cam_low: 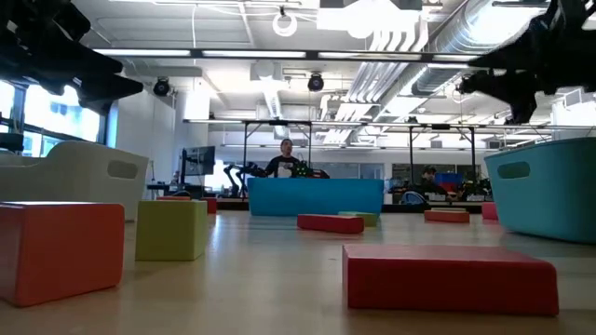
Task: Sort & place blocks by color
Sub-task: Put the orange block into the green bin
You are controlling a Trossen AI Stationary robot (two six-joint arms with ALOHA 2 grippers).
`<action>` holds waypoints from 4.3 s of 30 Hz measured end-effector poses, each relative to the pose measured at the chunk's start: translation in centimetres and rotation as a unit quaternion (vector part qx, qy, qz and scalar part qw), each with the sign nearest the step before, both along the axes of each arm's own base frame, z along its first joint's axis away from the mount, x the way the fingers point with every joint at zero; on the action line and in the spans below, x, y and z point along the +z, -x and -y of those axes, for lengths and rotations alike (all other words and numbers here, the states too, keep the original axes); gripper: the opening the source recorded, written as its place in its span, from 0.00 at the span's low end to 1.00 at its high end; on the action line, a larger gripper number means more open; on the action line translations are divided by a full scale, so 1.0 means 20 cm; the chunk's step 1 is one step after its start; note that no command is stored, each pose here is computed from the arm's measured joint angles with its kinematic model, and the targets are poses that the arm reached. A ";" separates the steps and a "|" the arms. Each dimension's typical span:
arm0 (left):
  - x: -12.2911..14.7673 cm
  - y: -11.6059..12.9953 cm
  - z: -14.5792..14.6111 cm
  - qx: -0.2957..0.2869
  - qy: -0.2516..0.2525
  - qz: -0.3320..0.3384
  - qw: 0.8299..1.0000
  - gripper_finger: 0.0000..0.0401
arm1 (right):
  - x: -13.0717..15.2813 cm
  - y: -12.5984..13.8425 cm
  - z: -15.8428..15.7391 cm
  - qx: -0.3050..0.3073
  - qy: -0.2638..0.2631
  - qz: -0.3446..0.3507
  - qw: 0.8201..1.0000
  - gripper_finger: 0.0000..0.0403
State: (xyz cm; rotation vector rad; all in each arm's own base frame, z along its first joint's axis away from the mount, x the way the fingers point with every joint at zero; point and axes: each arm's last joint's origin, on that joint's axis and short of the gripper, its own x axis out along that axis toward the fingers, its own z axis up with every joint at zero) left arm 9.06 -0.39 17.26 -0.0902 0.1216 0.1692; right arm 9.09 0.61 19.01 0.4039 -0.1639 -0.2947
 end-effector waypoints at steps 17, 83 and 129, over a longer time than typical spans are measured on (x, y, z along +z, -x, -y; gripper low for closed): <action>0.00 0.00 0.00 0.000 0.000 0.000 1.000 0.60 | 0.33 0.15 0.07 -0.173 -0.002 0.190 0.966 0.41; 0.10 0.00 -0.02 0.081 0.067 0.117 0.988 0.60 | 1.05 -0.38 0.18 -0.219 0.199 -0.166 0.941 0.41; 0.10 0.01 -0.03 0.125 0.067 0.123 0.982 0.60 | 0.17 -0.66 0.63 -0.084 -0.286 -0.593 0.748 0.55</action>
